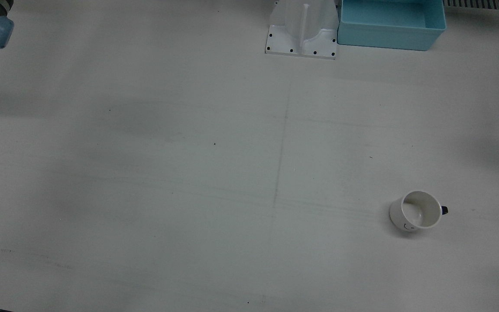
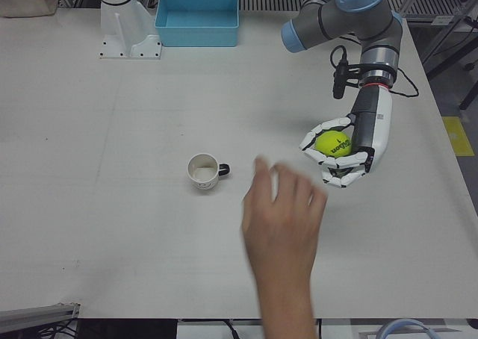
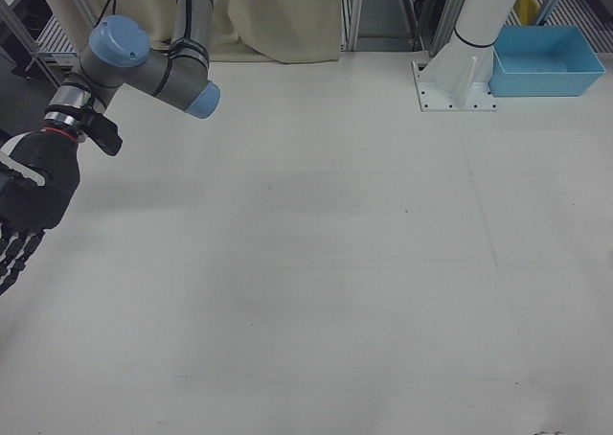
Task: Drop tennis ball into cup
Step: 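Bring the tennis ball held in the left hand into the workspace, then move the left hand with the ball above the white mug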
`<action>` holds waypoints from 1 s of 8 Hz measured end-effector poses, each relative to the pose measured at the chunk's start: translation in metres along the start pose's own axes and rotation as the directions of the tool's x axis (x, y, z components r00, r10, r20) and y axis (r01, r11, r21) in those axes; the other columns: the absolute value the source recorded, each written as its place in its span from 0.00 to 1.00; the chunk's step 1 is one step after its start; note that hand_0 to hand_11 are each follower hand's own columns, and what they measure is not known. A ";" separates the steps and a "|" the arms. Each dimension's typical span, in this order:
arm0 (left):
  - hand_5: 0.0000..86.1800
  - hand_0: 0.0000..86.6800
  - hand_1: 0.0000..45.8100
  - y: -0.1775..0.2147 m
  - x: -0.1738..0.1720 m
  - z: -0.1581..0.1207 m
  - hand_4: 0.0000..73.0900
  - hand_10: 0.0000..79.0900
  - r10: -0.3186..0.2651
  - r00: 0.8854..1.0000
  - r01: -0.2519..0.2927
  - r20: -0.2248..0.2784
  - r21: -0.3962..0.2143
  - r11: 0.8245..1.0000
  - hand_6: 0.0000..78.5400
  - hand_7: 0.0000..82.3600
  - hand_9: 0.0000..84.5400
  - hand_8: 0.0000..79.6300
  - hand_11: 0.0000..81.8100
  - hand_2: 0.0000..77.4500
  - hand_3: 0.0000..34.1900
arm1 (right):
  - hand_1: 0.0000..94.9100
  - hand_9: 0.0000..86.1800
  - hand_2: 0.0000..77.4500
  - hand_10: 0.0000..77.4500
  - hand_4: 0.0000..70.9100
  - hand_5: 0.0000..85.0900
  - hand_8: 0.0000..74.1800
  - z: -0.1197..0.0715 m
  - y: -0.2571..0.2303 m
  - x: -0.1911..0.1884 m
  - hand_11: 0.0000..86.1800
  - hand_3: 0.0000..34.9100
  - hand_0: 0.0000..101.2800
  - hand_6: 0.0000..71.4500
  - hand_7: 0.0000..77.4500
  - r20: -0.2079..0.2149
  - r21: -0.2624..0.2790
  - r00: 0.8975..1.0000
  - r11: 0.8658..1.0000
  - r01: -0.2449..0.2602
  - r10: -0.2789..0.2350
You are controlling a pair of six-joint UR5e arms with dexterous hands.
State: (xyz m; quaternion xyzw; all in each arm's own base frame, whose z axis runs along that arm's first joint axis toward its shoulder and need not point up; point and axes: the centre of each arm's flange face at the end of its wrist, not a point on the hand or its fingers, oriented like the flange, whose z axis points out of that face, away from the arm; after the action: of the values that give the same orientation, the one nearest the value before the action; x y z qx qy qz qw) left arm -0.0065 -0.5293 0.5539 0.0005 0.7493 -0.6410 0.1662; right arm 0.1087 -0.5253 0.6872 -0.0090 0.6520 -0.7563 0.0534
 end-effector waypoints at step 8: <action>0.30 0.90 0.76 0.138 -0.100 0.006 0.95 0.89 -0.024 0.977 0.056 0.214 -0.148 0.987 0.51 0.74 0.65 0.77 0.86 0.30 0.30 | 0.01 0.00 0.01 0.00 0.00 0.00 0.00 0.000 0.000 0.000 0.01 0.00 0.00 0.00 0.00 0.000 0.000 1.000 1.000 0.000 0.000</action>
State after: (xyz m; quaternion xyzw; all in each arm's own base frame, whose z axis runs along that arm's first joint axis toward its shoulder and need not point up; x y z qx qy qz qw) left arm 0.1188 -0.4891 0.4454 -0.0955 0.7743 -0.5812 0.2314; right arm 0.1087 -0.5253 0.6872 -0.0090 0.6520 -0.7563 0.0534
